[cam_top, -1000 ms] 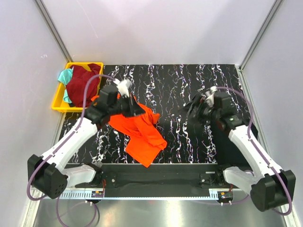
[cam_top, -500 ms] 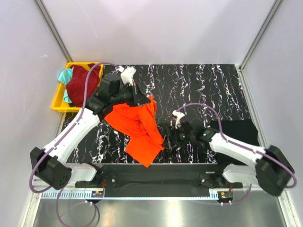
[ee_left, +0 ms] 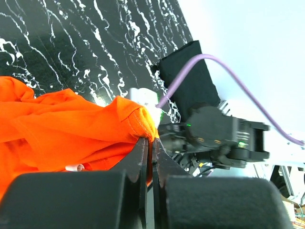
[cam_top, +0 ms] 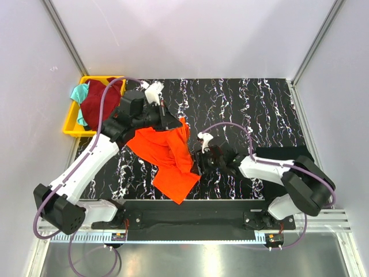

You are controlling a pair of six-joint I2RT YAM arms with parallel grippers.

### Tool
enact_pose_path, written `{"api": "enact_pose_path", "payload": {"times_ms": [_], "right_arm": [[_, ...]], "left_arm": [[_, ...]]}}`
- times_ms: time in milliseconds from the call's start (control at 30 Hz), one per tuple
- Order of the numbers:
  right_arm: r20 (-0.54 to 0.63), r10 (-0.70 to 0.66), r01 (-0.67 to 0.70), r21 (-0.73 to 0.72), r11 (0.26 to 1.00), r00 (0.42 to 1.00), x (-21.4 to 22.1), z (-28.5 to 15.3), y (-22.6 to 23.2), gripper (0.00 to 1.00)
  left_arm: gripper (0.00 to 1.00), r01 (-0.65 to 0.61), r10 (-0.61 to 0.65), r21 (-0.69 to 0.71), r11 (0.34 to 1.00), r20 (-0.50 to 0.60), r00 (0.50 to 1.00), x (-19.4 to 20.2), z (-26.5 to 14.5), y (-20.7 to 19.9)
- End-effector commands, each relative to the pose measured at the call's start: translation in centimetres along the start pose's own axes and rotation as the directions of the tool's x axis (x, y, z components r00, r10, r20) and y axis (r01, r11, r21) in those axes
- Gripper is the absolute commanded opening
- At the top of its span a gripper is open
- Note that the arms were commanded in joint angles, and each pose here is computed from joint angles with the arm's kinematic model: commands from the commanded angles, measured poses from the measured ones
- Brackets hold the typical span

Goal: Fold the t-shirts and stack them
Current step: Flatten the tshirt out

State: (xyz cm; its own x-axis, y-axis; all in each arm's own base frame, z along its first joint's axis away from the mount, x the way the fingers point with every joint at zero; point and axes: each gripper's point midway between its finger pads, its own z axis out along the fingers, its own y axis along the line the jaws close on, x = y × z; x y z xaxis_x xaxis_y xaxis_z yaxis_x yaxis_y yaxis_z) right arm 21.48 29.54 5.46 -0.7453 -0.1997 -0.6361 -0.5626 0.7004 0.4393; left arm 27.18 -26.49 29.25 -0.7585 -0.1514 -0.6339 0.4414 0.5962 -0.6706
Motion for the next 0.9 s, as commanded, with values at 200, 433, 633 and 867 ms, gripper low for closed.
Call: {"api": "enact_pose_path", "payload": {"times_ms": [200,433,633,867], "right_arm": [[0.077,0.054,-0.055,0.007,0.998,0.996,-3.4,-1.4,2.0,0.0],[0.289,0.022,-0.03,0.023,0.999,0.957,-10.4,-14.5,6.3,0.0],[0.371,0.006,0.007,-0.033,0.999,0.929,-14.6,-22.9,11.1,0.0],[0.553,-0.011,0.143,-0.196,0.97,0.833,-18.9,-32.1,17.0,0.0]], "left_arm": [[0.0,-0.11,0.095,0.072,0.991,0.189,0.977,-5.1,-5.4,-5.2],[0.0,-0.221,0.205,-0.013,0.975,0.434,0.878,-10.9,-14.9,-8.1],[0.0,-0.428,0.338,0.012,0.904,0.593,0.731,-12.8,-23.3,-16.8],[0.0,-0.597,0.418,-0.039,0.801,0.75,0.512,-9.7,-33.0,-23.3]]}}
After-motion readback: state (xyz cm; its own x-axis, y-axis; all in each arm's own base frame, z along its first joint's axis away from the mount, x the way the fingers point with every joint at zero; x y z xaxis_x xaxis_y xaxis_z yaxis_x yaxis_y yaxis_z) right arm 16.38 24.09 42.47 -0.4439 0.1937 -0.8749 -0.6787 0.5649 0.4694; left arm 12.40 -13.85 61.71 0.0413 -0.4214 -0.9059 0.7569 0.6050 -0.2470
